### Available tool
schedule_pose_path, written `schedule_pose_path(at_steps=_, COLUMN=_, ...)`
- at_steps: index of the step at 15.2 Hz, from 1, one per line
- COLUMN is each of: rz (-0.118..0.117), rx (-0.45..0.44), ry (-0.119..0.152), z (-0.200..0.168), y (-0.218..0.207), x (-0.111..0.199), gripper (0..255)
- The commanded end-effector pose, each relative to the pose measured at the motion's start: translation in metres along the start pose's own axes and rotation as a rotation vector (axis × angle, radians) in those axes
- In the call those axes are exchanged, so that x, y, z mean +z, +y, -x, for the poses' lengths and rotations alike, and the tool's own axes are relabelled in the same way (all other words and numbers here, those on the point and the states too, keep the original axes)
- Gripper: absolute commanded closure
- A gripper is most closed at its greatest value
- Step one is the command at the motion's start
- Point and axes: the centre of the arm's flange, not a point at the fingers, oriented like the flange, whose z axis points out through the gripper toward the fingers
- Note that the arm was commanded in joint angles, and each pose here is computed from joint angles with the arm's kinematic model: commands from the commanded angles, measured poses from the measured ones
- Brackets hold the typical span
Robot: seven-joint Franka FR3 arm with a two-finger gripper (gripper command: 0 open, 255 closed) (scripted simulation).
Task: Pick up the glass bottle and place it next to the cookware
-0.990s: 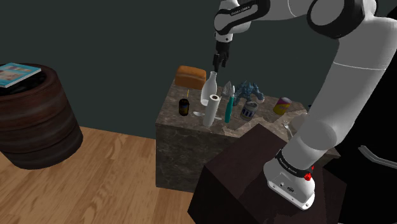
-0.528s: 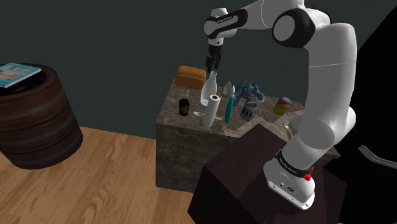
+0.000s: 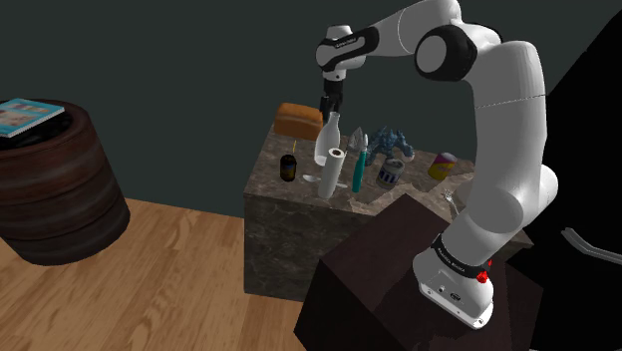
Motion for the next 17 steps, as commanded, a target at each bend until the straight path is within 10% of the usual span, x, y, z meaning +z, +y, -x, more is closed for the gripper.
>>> schedule_pose_path(at_steps=1, rz=0.0, rx=0.0, ry=0.0, z=0.0004, y=-0.0002, x=0.009, gripper=0)
schedule_pose_path(at_steps=8, rz=0.0, rx=0.0, ry=0.0, z=0.0003, y=-0.0001, x=0.009, gripper=0)
schedule_pose_path(at_steps=9, rz=0.0, rx=0.0, ry=0.0, z=0.0003, y=-0.0002, x=0.009, gripper=255)
schedule_pose_path(at_steps=17, rz=0.0, rx=0.0, ry=0.0, z=0.0004, y=-0.0001, x=0.009, gripper=255)
